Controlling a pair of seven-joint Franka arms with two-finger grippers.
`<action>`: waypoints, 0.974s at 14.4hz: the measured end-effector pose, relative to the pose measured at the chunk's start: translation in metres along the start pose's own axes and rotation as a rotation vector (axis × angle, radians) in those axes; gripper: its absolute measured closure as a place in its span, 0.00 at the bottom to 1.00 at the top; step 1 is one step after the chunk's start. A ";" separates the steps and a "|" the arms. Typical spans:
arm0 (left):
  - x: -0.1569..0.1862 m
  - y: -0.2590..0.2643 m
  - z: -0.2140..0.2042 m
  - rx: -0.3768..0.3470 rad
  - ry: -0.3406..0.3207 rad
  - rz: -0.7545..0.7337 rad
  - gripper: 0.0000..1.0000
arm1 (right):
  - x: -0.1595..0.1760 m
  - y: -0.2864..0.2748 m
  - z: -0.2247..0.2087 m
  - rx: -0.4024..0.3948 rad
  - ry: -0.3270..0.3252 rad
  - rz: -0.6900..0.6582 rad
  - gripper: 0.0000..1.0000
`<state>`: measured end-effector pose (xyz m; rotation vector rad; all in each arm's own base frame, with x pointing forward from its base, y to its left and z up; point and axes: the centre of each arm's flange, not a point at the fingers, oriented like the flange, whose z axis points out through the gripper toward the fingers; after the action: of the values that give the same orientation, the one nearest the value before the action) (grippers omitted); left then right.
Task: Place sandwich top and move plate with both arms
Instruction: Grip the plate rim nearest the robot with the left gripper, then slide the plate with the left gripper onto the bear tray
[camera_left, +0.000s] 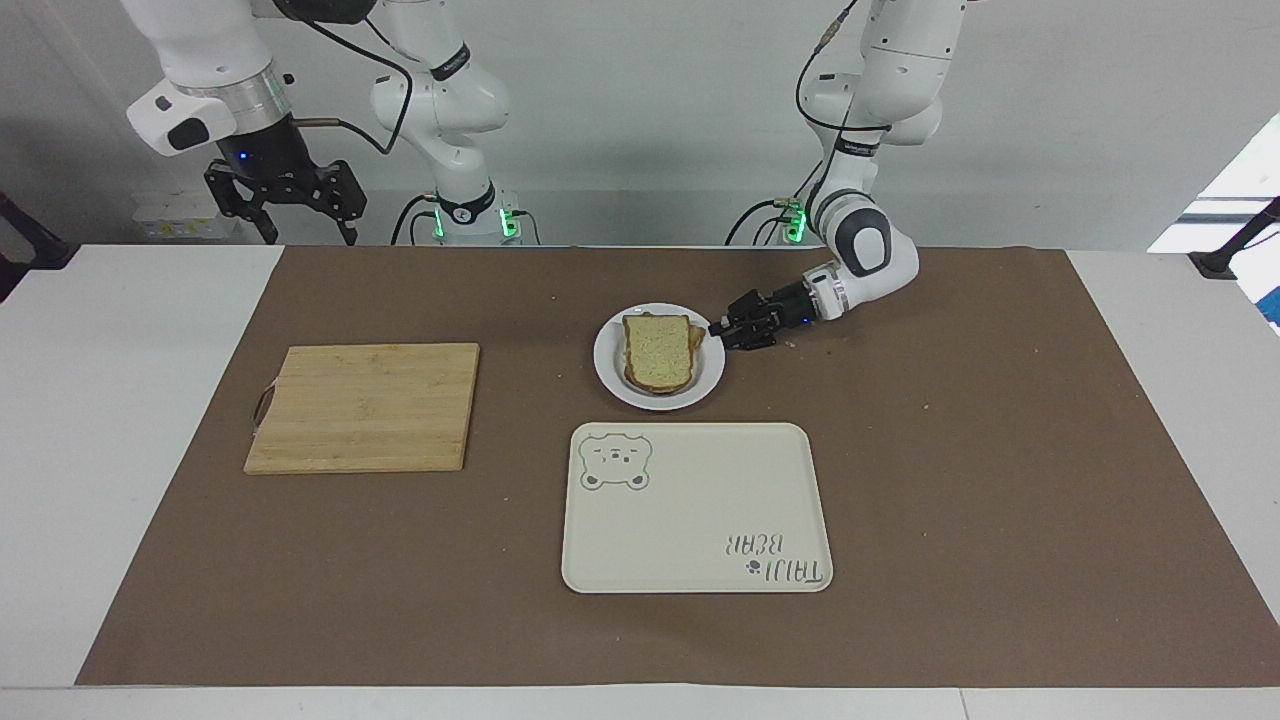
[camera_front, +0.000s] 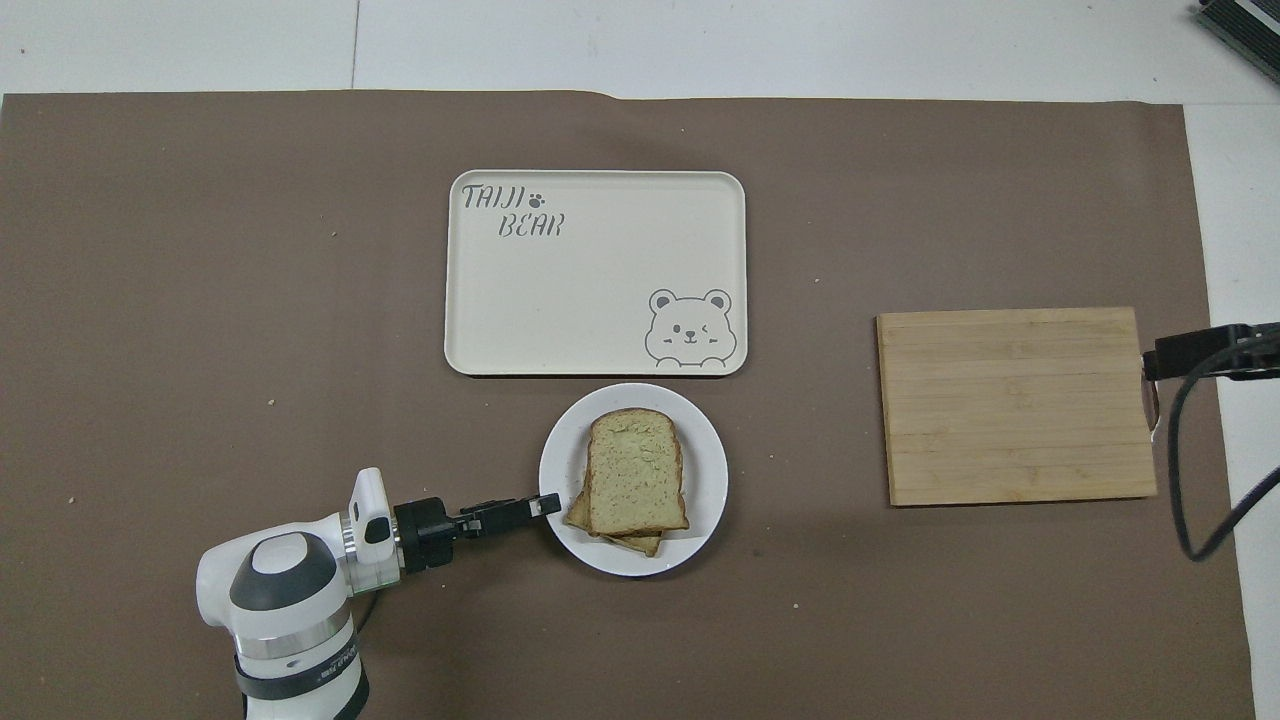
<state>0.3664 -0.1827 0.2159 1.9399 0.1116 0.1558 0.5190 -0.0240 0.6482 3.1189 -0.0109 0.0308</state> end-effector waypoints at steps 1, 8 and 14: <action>0.002 0.000 0.001 0.004 0.002 0.003 0.53 | 0.000 0.001 0.000 0.000 0.000 0.001 0.00; 0.006 0.004 0.015 0.033 -0.012 0.024 0.63 | 0.000 0.000 -0.006 -0.002 0.009 0.000 0.00; 0.006 0.001 0.016 0.041 -0.012 0.022 0.96 | 0.000 -0.014 -0.006 -0.002 0.008 0.006 0.00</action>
<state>0.3748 -0.1972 0.2114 1.9828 0.0860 0.1576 0.5193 -0.0102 0.6535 3.1166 -0.0196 0.0432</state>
